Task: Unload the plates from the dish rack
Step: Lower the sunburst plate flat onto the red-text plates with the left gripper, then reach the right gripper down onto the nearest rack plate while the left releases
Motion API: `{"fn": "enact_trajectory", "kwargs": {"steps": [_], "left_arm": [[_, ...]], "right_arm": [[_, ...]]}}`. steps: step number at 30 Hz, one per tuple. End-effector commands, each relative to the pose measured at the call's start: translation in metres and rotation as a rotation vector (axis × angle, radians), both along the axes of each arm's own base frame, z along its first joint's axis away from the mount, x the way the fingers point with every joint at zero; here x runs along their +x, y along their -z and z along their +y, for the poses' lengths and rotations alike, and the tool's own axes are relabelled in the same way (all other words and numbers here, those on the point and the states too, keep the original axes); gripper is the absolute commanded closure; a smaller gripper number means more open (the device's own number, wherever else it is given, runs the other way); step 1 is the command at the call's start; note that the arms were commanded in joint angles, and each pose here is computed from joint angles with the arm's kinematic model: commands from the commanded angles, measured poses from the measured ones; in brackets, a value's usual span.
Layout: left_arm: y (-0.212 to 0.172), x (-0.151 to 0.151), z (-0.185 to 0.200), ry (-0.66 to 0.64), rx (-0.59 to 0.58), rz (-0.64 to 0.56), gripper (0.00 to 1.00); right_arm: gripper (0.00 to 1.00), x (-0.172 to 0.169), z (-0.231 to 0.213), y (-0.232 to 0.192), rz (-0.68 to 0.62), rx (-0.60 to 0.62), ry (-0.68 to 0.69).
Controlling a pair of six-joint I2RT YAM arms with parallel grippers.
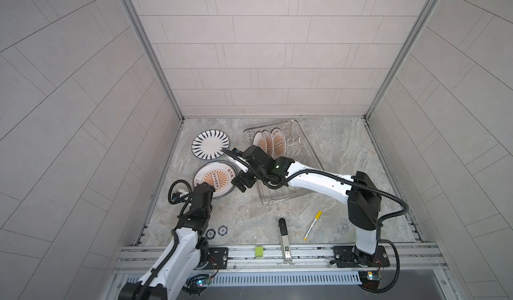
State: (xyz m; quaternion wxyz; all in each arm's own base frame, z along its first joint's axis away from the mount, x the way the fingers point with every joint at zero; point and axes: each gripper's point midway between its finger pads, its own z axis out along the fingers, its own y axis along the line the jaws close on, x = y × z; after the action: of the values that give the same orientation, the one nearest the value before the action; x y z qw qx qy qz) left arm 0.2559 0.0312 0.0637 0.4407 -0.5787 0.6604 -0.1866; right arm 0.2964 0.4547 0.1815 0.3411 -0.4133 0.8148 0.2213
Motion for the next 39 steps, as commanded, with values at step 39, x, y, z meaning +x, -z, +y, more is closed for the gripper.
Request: {"fn": "enact_trajectory", "kwargs": {"steps": [39], "left_arm": [[-0.040,-0.005,0.016,-0.010,0.148,-0.085,0.00]], "right_arm": [[0.01,-0.005,-0.044,-0.060,-0.149,0.168,0.168]]}}
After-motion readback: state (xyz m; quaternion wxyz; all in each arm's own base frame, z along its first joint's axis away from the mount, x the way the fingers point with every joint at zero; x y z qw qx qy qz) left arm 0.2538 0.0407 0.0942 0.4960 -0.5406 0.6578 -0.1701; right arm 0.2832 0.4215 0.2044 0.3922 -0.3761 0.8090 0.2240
